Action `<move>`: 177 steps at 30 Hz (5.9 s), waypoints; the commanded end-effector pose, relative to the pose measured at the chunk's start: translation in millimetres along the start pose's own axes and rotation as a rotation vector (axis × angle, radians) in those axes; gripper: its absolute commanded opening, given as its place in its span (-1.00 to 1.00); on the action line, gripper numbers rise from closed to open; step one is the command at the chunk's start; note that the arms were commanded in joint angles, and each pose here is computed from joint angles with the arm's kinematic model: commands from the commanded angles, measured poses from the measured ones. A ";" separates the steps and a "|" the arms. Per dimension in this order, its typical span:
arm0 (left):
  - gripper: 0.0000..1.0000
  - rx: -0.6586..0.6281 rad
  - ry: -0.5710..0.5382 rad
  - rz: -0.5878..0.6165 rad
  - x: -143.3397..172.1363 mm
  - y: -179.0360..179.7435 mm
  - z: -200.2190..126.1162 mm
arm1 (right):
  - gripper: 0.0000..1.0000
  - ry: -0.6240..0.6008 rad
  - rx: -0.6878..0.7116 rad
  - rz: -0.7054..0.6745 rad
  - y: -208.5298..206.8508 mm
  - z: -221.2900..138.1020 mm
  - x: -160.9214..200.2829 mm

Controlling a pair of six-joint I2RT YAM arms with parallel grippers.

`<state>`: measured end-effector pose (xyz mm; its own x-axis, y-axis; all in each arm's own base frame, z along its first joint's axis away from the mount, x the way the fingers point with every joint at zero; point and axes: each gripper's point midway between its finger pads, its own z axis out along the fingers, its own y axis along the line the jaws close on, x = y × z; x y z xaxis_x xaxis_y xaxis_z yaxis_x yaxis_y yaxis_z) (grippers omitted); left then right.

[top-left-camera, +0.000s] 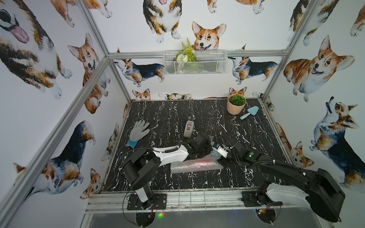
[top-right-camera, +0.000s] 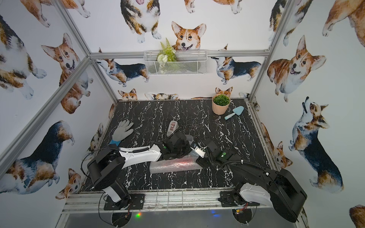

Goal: Wrap wine bottles in bubble wrap
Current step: Stick the tape on the bubble wrap.

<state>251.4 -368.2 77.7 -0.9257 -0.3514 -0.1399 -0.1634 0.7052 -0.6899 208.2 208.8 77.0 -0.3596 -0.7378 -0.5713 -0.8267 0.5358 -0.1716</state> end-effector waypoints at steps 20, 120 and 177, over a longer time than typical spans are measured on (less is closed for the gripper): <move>-1.00 0.003 0.007 0.013 -3.6 0.7 10.3 | 0.68 -0.319 -0.029 0.484 -59.3 -55.7 -49.4; -0.49 0.111 0.168 0.141 -15.4 -34.8 6.2 | 0.37 0.287 -0.276 0.529 -63.0 57.8 3.4; -0.04 -0.091 -0.054 0.476 -117.5 2.9 -120.1 | 0.96 0.058 0.075 0.496 -139.2 -46.4 -28.8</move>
<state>318.6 -293.3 169.3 -0.9176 -0.1028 -0.3841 0.1725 0.7675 -0.6174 312.2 164.2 138.7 -0.7430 -0.4203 -0.5209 -0.5627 0.8137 0.1460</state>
